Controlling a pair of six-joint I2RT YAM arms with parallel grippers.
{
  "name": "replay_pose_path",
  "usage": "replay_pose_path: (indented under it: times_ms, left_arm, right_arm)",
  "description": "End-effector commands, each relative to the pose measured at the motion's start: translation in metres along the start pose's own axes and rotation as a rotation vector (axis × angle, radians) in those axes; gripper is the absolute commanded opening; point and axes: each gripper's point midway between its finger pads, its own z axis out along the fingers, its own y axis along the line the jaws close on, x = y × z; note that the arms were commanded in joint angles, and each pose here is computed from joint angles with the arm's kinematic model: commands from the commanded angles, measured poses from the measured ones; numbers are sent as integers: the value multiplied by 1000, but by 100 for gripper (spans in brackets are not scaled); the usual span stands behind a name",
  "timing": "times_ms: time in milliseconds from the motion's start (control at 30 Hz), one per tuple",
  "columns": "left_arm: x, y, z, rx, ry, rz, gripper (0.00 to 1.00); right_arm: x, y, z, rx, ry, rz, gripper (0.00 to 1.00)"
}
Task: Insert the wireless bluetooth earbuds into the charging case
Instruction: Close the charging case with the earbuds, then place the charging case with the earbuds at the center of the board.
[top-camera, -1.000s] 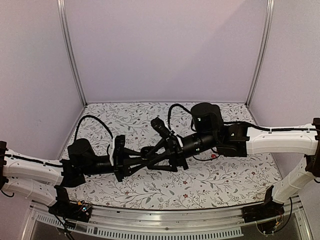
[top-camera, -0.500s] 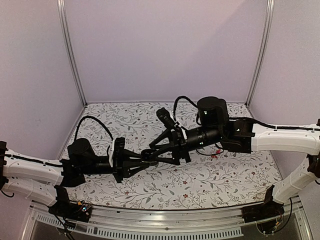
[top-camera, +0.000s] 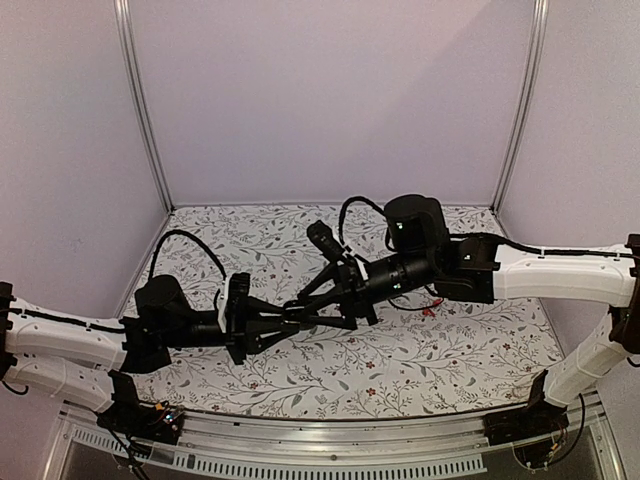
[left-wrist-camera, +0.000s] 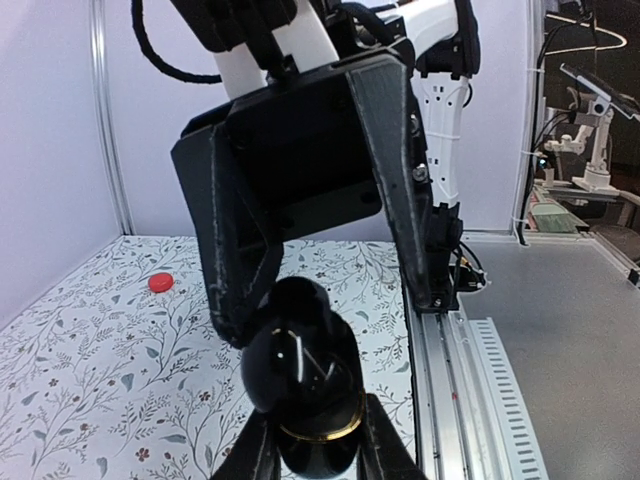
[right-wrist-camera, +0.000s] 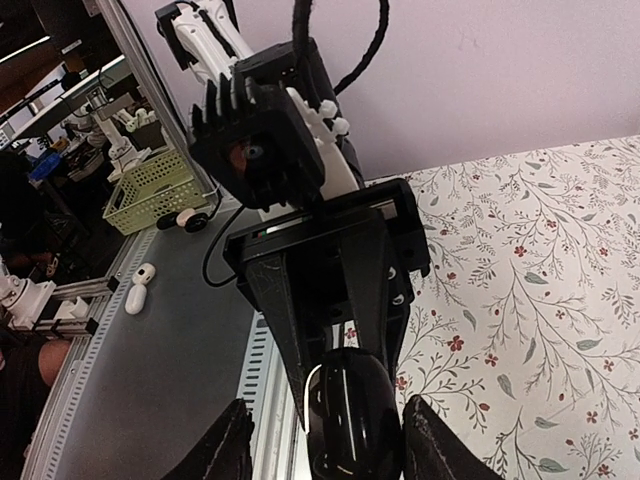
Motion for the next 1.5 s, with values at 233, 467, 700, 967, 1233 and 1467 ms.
replay_pose_path:
  times_ms: [233, 467, 700, 967, 1233, 1467]
  left_arm:
    - [-9, 27, 2, -90, -15, -35, 0]
    - [27, 83, 8, -243, 101, -240, 0]
    - [74, 176, 2, -415, 179, -560, 0]
    - [144, 263, -5, -542, 252, -861, 0]
    - [196, 305, 0, -601, 330, -1011, 0]
    - [226, 332, 2, -686, 428, -1070, 0]
  right_arm:
    - [0, 35, 2, -127, 4, -67, 47]
    - [-18, 6, -22, 25, -93, -46, 51]
    - [-17, -34, -61, 277, -144, -10, 57]
    - [14, -92, -132, 561, -192, 80, 60]
    - [32, -108, -183, 734, -246, 116, 69]
    - [39, -116, -201, 817, -264, 153, 91]
